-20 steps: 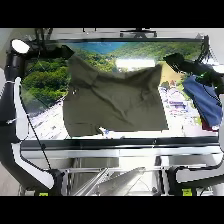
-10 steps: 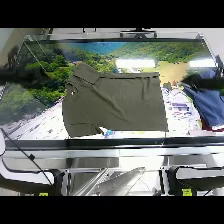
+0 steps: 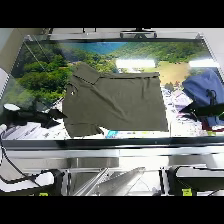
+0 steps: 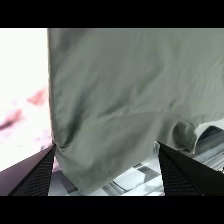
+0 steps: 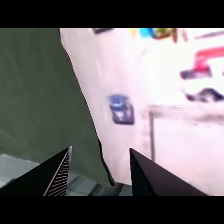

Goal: Fold the shirts.

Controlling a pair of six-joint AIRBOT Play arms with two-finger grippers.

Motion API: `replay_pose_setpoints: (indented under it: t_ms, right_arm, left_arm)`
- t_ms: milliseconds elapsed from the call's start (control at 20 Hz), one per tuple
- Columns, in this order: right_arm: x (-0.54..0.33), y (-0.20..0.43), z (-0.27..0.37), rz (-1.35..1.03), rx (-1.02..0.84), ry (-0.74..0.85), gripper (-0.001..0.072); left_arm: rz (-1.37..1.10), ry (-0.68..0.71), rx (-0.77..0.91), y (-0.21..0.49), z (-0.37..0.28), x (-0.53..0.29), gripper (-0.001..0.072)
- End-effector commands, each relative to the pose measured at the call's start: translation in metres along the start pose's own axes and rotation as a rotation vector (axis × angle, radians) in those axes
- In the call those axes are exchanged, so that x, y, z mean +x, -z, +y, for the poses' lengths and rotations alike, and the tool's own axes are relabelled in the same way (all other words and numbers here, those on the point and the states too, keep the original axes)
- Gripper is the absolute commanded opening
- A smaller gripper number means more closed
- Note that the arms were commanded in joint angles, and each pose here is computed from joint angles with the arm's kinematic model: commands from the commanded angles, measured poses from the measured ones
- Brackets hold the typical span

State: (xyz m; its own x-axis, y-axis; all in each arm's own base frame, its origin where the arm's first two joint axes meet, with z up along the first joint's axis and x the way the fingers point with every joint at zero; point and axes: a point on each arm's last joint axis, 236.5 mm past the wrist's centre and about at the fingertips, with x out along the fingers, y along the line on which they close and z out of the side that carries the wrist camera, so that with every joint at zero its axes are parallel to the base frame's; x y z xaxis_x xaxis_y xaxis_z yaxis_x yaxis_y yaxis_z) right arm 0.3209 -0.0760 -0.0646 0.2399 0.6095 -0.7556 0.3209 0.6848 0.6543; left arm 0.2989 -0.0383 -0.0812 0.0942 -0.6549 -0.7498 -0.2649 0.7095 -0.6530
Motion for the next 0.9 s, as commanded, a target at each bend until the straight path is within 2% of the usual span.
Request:
replay_pose_setpoints:
  t_ms: [0,250,550,850]
  right_arm:
    - [0.016,0.024,-0.012,0.051,0.017,0.002,0.0417]
    - [0.036,0.039,-0.016,0.08,0.006,0.007,0.0417]
    - [0.06,0.047,0.003,0.137,-0.084,0.027,0.0417]
    - [0.084,0.054,0.027,0.184,-0.175,0.039,0.0417]
  left_arm:
    - [0.006,-0.009,-0.045,0.022,0.016,0.028,0.069]
    - [-0.104,0.025,-0.009,-0.004,0.004,0.032,0.0689]
    - [-0.095,0.062,0.02,-0.012,-0.006,0.009,0.069]
    - [-0.122,0.019,-0.005,-0.021,0.016,0.004,0.0689]
